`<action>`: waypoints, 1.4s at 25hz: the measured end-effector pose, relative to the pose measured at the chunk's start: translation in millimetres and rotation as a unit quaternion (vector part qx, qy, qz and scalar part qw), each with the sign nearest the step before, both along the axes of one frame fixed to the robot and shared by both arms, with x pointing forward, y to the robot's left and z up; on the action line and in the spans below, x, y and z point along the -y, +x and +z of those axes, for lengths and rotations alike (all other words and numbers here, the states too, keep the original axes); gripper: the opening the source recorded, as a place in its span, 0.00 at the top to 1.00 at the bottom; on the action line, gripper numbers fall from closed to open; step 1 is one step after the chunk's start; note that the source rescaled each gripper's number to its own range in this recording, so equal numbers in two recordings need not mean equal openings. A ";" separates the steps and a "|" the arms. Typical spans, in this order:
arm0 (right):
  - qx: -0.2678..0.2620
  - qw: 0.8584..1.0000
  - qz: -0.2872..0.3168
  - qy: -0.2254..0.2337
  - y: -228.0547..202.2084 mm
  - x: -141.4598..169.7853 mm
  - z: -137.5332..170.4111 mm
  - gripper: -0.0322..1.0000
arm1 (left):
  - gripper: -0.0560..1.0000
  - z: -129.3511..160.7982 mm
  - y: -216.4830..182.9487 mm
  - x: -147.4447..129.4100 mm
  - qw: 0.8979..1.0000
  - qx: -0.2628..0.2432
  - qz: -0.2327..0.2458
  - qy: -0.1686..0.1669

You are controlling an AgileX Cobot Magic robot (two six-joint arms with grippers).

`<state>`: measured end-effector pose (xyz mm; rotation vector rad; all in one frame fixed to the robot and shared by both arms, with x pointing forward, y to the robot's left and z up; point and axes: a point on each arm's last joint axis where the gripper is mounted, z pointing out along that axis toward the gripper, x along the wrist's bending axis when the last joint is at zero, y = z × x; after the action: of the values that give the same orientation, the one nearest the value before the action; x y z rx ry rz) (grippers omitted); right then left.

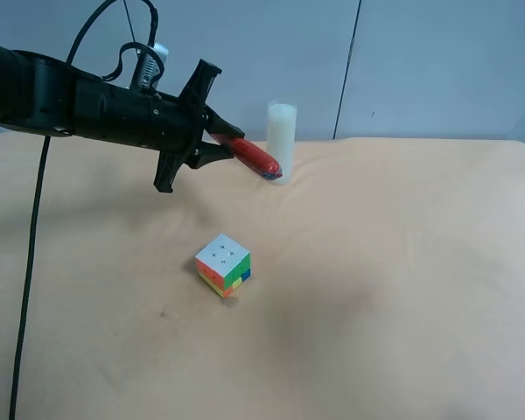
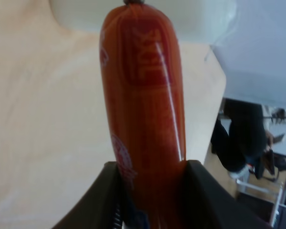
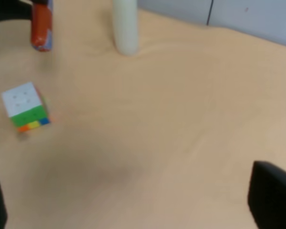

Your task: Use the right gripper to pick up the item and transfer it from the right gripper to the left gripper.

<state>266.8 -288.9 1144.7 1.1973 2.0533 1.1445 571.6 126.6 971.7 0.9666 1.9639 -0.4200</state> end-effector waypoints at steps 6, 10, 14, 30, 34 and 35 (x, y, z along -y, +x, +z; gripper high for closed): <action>0.046 0.996 0.027 0.074 -34.4 15.7 -53.2 0.00 | 0.95 -1.8 2.9 -4.6 1.000 0.003 0.024 0.020; 0.048 0.995 0.032 0.085 -43.3 20.3 -66.7 0.00 | 0.95 -2.9 4.8 -7.9 0.999 0.006 0.041 0.034; 0.026 0.997 0.018 0.065 -43.5 20.9 -73.5 0.00 | 0.95 -4.1 6.9 -12.0 0.997 0.008 0.061 0.051; 0.036 0.973 -0.220 0.055 -43.8 12.5 -77.4 0.00 | 0.95 -7.2 13.0 -27.2 0.985 0.017 0.130 0.108; 0.037 0.968 -0.242 0.054 -43.8 11.8 -77.4 0.00 | 0.95 -7.7 14.3 -31.5 0.981 0.020 0.149 0.124; 0.038 0.967 -0.244 0.054 -43.8 11.7 -77.4 0.00 | 0.95 -7.8 14.5 -32.4 0.980 0.020 0.153 0.127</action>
<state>223.0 -300.6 1067.3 1.5736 1.5293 1.0441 586.1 159.0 963.9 0.8009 2.1193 0.0250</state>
